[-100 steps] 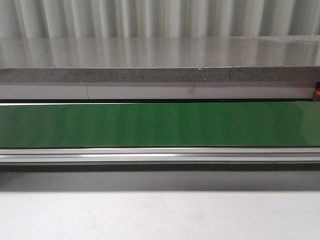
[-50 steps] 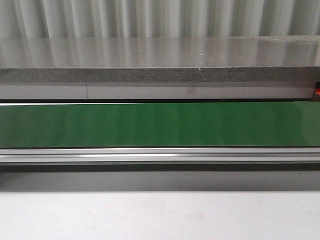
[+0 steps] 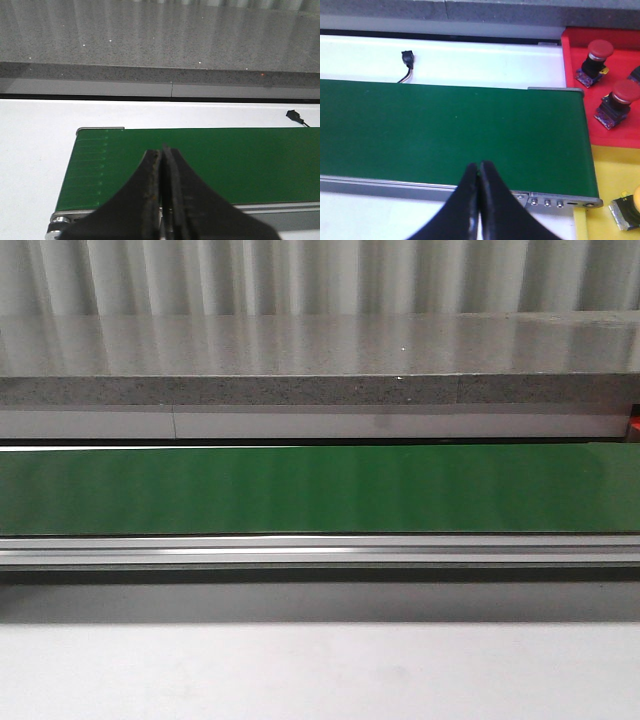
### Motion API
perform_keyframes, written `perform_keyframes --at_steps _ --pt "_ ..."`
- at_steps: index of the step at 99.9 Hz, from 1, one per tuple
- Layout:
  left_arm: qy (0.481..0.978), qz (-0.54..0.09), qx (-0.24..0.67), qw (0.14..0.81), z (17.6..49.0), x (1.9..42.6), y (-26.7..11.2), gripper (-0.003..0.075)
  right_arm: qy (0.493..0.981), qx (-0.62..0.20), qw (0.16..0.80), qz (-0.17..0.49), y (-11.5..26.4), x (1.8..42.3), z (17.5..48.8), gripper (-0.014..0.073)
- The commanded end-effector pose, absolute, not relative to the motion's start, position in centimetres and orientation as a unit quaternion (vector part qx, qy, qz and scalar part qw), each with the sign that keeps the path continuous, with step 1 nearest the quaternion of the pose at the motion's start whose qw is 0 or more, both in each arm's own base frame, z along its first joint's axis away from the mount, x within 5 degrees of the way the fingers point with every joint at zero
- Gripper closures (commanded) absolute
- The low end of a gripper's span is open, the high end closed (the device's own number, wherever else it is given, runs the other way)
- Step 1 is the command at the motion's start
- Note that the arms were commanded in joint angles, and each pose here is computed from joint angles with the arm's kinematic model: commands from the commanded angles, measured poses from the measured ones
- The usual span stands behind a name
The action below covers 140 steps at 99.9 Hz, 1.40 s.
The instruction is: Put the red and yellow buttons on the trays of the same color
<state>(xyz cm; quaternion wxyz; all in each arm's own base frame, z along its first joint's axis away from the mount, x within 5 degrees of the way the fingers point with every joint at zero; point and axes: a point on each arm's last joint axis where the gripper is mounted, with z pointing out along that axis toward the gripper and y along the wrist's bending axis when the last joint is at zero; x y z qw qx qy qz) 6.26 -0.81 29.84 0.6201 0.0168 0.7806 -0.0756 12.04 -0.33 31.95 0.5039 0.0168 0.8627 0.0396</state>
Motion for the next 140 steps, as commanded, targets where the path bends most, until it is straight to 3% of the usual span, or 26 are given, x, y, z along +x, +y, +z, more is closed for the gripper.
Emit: perform_keyframes --at_steps 1,85,140 --pt "0.751 -0.089 0.019 0.654 31.3 6.4 -1.0 0.0740 0.832 0.016 0.553 0.030 -0.2 11.1 33.1 0.0662" --pt "0.751 -0.089 0.019 0.654 31.3 6.4 -1.0 0.0740 0.826 0.017 0.562 0.029 -0.1 10.6 33.0 0.0662" --pt "0.751 -0.089 0.019 0.654 31.3 6.4 -1.0 0.0740 0.758 -0.011 0.652 0.000 0.1 7.5 26.9 0.0662"
